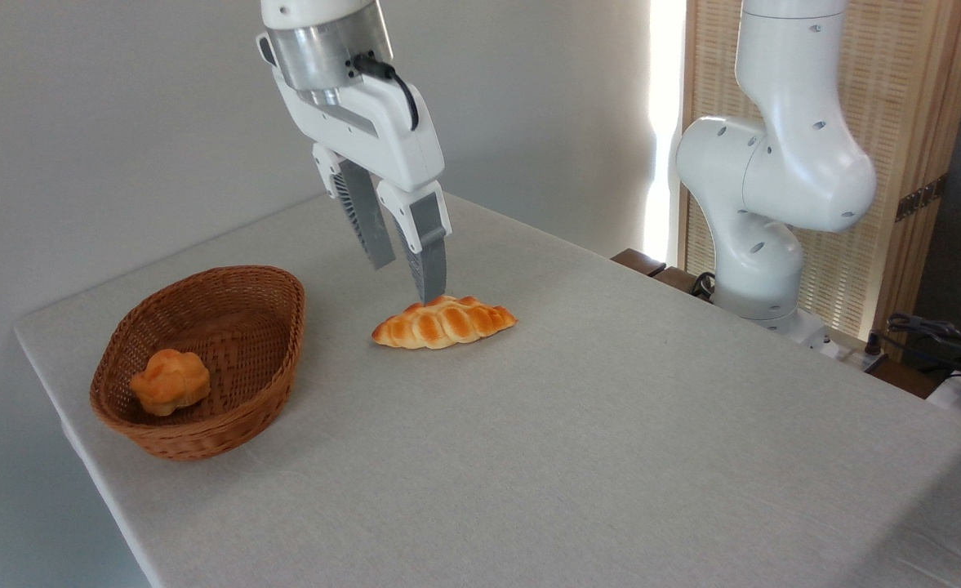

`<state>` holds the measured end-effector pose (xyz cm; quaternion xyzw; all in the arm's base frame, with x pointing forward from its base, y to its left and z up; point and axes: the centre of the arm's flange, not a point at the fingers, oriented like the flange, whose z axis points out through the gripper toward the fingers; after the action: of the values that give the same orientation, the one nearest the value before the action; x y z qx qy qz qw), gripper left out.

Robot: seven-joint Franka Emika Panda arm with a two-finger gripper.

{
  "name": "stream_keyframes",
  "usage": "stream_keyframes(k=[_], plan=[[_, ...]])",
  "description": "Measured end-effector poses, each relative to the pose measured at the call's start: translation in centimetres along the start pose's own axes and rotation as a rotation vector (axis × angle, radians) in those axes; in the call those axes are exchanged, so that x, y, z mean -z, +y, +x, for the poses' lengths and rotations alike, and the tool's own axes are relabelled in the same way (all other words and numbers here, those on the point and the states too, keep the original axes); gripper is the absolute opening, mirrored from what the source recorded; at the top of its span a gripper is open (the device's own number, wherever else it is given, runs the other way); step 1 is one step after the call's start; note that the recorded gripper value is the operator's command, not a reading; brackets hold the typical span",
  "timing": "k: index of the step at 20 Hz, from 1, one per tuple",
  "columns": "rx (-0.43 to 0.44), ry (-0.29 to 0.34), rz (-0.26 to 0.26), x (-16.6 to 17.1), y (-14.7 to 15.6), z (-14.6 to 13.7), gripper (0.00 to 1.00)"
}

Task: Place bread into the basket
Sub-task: 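Lower the gripper onto the middle of the croissant roll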

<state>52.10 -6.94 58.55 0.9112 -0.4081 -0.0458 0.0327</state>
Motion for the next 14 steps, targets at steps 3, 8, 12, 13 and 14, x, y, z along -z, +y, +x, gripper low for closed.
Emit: stream_keyframes(k=[3,8,12,13,14], plan=[[-0.052,-0.047,-0.049,-3.3,2.8,1.3,1.00],[-0.145,-0.049,-0.102,-8.3,7.3,4.5,1.00],[-0.314,-0.104,-0.128,-12.6,11.2,6.0,1.00],[-0.336,-0.115,-0.134,-13.6,11.8,6.1,1.00],[-0.351,-0.120,-0.136,-14.5,12.2,6.3,1.00]])
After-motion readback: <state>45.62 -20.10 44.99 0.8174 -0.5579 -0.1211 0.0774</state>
